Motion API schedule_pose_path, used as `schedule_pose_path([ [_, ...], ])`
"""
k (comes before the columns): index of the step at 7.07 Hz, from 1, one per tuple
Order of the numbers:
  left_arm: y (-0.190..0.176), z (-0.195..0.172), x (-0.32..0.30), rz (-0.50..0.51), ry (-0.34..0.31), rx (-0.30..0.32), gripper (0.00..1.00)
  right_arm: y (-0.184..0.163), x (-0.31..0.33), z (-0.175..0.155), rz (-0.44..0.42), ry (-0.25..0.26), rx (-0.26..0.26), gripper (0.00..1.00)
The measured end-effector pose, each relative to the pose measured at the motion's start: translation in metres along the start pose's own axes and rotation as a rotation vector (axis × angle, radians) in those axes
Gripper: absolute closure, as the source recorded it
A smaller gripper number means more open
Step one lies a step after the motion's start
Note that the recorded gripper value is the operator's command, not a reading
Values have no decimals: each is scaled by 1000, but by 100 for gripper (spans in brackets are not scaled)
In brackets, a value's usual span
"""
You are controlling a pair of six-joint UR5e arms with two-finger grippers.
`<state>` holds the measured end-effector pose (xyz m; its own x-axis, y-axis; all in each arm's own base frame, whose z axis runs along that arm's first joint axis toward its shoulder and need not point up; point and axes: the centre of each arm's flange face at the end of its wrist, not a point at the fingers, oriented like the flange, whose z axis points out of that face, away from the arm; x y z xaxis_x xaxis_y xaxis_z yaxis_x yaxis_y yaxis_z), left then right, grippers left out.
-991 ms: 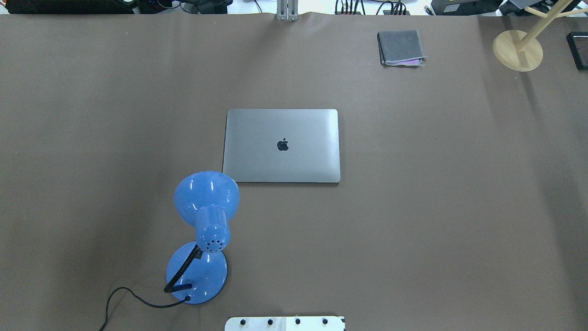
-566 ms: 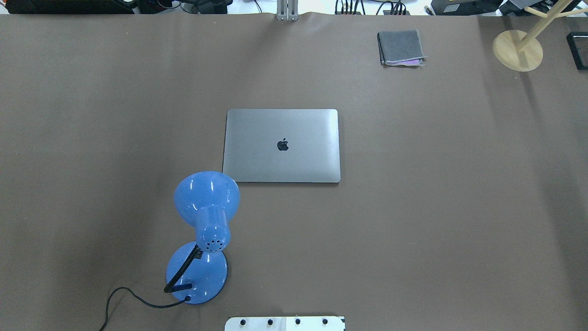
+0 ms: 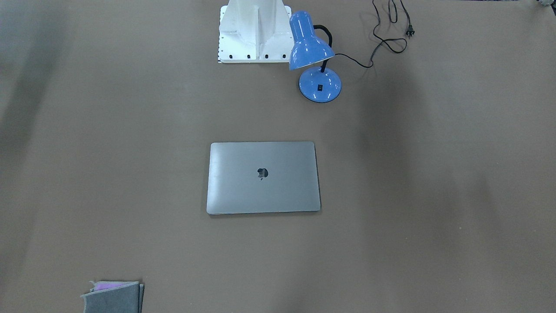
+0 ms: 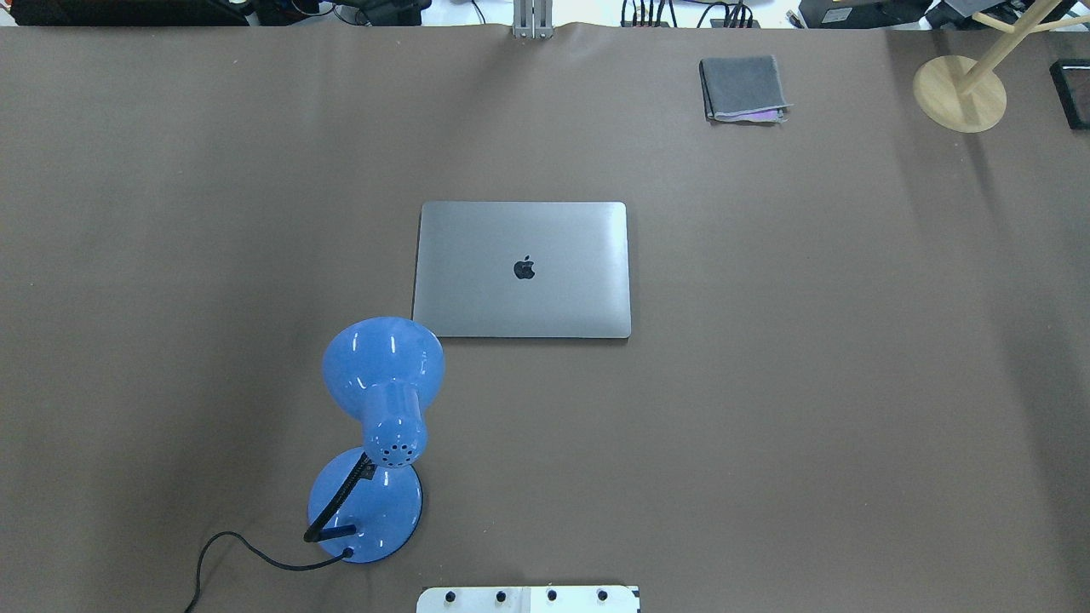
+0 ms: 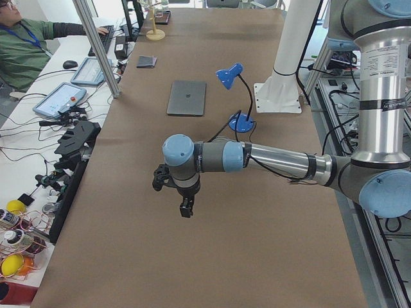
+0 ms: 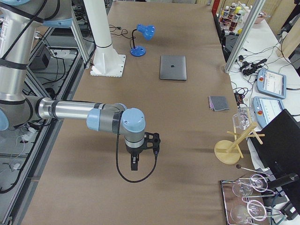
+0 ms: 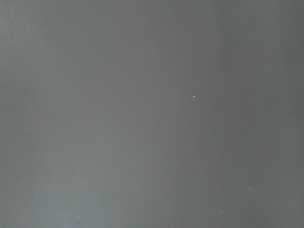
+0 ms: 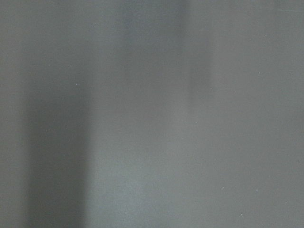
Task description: Close laptop
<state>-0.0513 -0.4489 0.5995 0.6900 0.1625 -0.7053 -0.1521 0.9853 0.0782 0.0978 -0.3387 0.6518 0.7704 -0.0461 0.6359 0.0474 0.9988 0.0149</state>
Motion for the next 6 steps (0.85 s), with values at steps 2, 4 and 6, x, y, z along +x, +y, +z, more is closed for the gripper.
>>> schedule_pose_path([
  [2, 0, 0, 0, 0, 0, 0, 2, 0, -1, -1, -2, -2, 2, 0],
  [4, 0, 0, 0, 0, 0, 0, 2, -1, -3, -1, -3, -24, 7, 0],
  [6, 0, 0, 0, 0, 0, -1, 2, -1, -5, -1, -4, -38, 10, 0],
])
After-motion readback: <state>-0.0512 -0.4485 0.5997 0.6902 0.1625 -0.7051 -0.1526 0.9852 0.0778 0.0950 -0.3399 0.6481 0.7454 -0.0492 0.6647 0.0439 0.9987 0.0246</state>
